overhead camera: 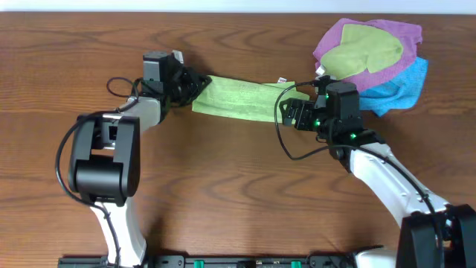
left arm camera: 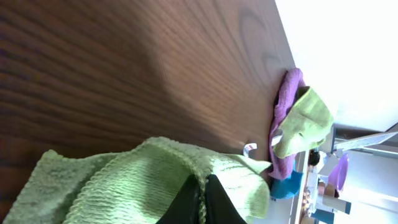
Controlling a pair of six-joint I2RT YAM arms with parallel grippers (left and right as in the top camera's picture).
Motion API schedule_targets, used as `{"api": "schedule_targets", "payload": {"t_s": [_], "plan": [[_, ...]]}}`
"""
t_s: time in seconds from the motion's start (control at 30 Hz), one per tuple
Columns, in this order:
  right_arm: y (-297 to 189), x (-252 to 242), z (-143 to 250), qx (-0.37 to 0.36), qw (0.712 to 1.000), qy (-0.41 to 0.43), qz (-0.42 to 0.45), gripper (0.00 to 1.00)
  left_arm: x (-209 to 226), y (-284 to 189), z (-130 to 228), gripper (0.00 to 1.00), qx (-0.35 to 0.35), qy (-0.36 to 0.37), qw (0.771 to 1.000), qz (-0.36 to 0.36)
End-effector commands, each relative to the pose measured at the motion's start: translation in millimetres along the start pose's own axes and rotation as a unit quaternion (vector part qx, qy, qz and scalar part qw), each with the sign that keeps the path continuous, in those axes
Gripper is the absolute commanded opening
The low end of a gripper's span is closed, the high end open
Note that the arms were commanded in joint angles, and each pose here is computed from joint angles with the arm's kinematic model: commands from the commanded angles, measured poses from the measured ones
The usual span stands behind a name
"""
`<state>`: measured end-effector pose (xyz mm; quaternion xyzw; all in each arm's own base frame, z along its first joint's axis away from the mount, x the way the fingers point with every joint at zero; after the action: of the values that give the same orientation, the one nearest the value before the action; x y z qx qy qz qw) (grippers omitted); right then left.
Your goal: Fold the cloth
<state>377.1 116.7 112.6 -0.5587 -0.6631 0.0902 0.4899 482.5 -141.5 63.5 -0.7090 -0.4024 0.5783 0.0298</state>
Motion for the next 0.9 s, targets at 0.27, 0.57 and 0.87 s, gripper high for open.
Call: {"api": "schedule_targets", "payload": {"t_s": [0.27,0.57,0.87], "plan": [[-3,4,-2,-0.002,1.0,-0.005,0.0,0.99,-11,-15,-6,0.06,0.0,0.026,1.0,-0.012],[-3,3,-1,0.002,1.0,-0.008,0.002,0.99,6,-44,0,0.06,0.008,0.049,0.993,-0.11],[-3,3,-1,0.002,1.0,-0.008,0.002,0.99,19,-48,9,0.06,0.025,0.044,0.989,-0.142]]}}
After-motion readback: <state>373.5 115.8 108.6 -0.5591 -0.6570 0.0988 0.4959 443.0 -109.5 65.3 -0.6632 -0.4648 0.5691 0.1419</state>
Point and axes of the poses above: each gripper's point midway between its finger pads, its own y axis out along the fingers, its own x axis along the line the jaws close on, z = x × y, the point moved 2 cm from there along -y, back along the fingers, and after that the axes turned 13 degrees about y, right-handed, at the moved point
